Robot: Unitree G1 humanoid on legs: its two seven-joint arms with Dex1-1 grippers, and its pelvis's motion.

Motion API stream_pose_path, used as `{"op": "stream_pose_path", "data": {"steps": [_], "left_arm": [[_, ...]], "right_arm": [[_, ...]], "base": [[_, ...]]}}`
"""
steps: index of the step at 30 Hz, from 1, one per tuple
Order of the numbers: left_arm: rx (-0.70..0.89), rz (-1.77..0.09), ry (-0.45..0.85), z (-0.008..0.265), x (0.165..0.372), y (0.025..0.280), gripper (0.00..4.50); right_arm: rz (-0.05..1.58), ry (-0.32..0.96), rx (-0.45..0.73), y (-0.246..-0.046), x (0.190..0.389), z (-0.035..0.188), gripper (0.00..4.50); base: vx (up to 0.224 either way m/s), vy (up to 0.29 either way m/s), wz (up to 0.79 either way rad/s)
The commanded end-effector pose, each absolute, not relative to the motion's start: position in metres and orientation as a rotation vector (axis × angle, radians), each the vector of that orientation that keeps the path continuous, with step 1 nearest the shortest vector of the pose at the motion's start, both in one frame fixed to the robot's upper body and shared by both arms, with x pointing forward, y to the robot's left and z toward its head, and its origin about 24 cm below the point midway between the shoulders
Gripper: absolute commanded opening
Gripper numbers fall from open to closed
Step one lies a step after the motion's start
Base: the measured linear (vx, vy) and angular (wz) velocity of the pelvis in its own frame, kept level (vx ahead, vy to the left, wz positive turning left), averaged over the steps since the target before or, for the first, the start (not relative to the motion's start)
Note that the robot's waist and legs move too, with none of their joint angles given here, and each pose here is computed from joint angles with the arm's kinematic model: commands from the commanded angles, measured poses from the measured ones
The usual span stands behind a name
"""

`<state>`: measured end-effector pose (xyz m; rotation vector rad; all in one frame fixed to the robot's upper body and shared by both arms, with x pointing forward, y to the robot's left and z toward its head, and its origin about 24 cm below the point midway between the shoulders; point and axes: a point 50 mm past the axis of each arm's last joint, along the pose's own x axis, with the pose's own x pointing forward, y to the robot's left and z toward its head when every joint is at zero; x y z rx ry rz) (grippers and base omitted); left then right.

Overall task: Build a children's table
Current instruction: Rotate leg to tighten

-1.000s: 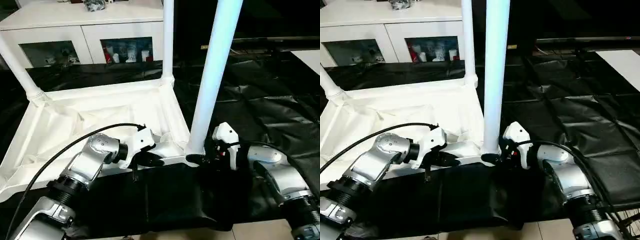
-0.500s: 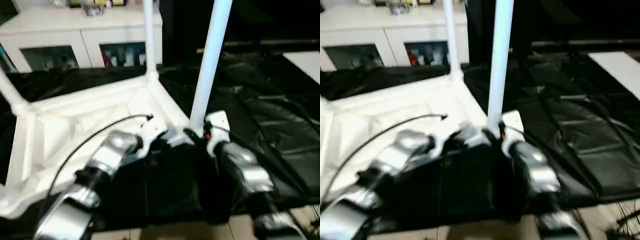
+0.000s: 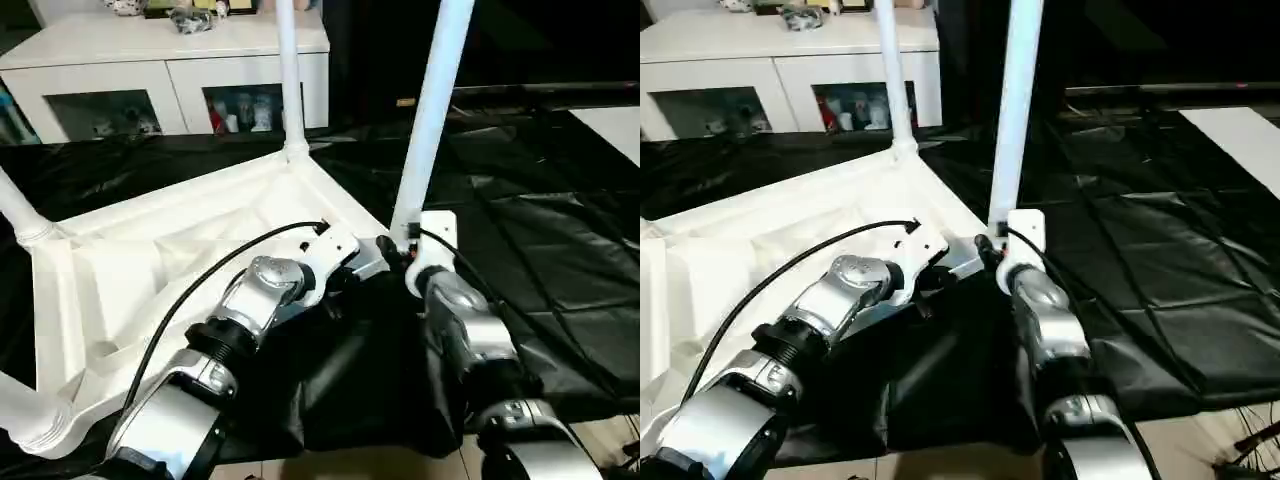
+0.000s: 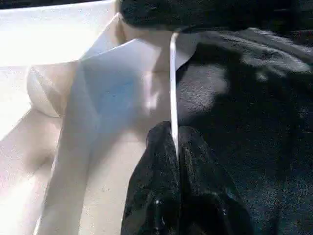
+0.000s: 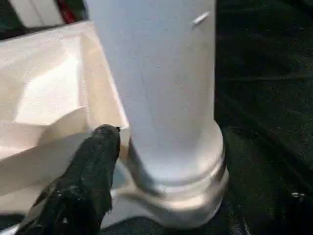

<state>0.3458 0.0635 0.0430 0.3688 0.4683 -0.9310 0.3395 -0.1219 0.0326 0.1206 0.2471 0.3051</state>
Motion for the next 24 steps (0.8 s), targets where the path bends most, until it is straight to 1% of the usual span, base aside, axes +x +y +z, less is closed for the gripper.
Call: {"op": "stream_pose_path", "data": {"steps": [1,2,3,5,6,9,10,15,19,24], "left_arm": [[0.388,-0.966,0.495,0.033,0.339,0.07,0.0],[0.393,-0.991,0.482,0.034,0.338,0.073,0.0],[0.396,-1.015,0.475,0.035,0.336,0.076,0.0],[0.396,-1.035,0.479,0.036,0.334,0.082,0.0],[0.393,-1.07,0.466,0.038,0.332,0.085,0.0],[0.392,-1.138,0.45,0.04,0.327,0.091,0.0],[0.397,-1.225,0.434,0.042,0.32,0.096,0.0],[0.388,-1.393,0.427,0.047,0.302,0.106,0.0],[0.393,-1.414,0.429,0.051,0.297,0.11,0.0],[0.388,-1.429,0.429,0.052,0.294,0.112,0.0]], "right_arm": [[0.537,0.179,0.071,-0.105,0.336,0.05,3.76],[0.584,0.182,0.033,-0.11,0.334,0.051,3.8],[0.653,0.193,-0.012,-0.115,0.33,0.052,3.95],[0.767,0.215,-0.065,-0.122,0.323,0.052,3.95],[0.84,0.222,-0.125,-0.128,0.317,0.053,3.95],[0.934,0.242,-0.194,-0.14,0.308,0.054,3.95],[0.976,0.252,-0.237,-0.151,0.304,0.056,3.95],[1.051,0.287,-0.281,-0.166,0.295,0.06,3.95],[1.104,0.316,-0.299,-0.169,0.289,0.06,3.95],[1.141,0.335,-0.285,-0.166,0.285,0.058,3.95]], "base": [[0.0,0.0,0.0],[0.0,0.0,0.0],[0.0,0.0,0.0],[0.0,0.0,0.0],[0.0,0.0,0.0],[0.0,0.0,0.0],[0.0,0.0,0.0],[0.0,0.0,0.0],[0.0,0.0,0.0],[0.0,0.0,0.0]]}}
